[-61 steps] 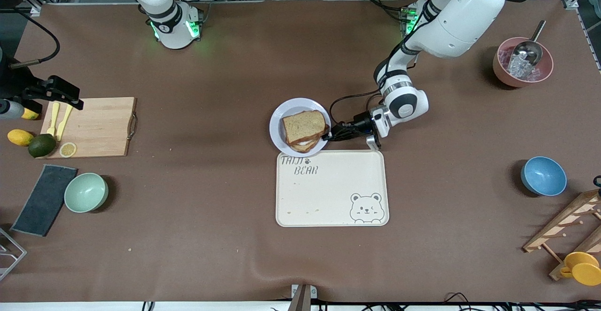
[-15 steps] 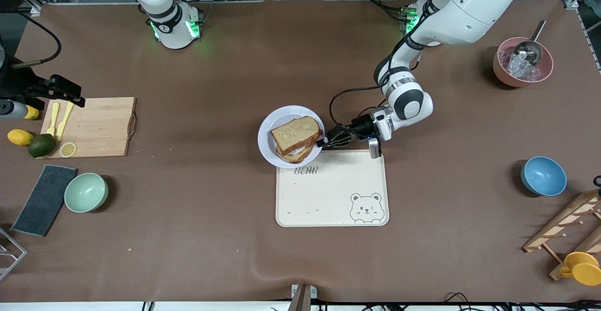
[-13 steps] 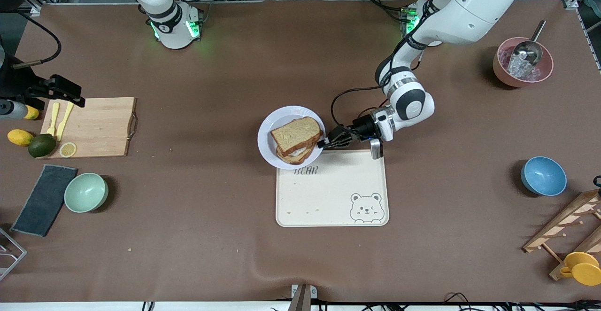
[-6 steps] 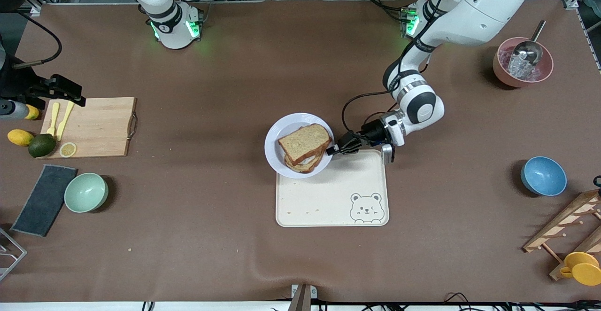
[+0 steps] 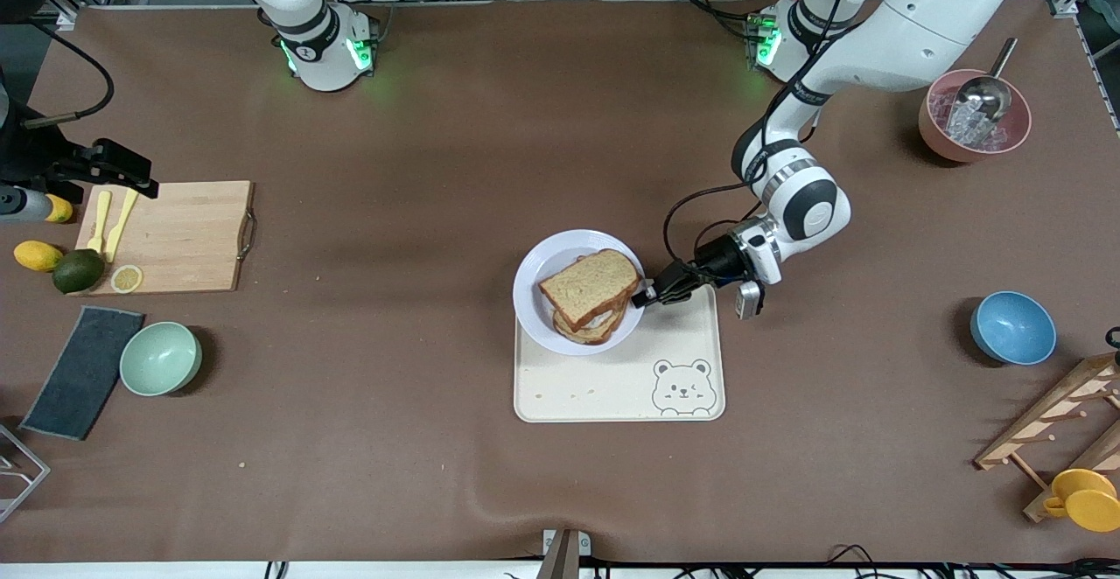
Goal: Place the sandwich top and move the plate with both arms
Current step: 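Slide the plate onto the bear tray with the left gripper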
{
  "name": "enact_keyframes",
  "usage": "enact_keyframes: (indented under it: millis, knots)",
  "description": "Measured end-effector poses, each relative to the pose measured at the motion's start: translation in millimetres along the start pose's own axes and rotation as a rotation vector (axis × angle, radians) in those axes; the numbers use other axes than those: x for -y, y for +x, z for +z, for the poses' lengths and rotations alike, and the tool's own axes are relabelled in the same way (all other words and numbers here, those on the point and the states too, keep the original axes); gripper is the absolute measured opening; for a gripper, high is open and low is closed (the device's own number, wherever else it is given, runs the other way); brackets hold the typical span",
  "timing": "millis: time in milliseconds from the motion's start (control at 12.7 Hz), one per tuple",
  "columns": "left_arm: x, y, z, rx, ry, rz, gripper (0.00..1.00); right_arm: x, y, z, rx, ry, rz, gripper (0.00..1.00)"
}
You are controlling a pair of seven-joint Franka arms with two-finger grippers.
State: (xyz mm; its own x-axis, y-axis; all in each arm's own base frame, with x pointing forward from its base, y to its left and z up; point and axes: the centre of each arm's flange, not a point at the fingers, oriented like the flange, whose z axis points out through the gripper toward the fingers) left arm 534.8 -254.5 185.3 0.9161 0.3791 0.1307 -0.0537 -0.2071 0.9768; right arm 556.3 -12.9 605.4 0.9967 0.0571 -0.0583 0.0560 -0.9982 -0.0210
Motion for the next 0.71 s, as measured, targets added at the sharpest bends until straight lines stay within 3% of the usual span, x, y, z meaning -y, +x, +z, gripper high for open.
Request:
enact_keyframes:
  millis: [710]
  knots:
    - [31.8,26.9,-16.6,-0.049,0.013,-0.036,0.05,-0.5,-1.1,1.7,0.013,0.001,0.001,1.00]
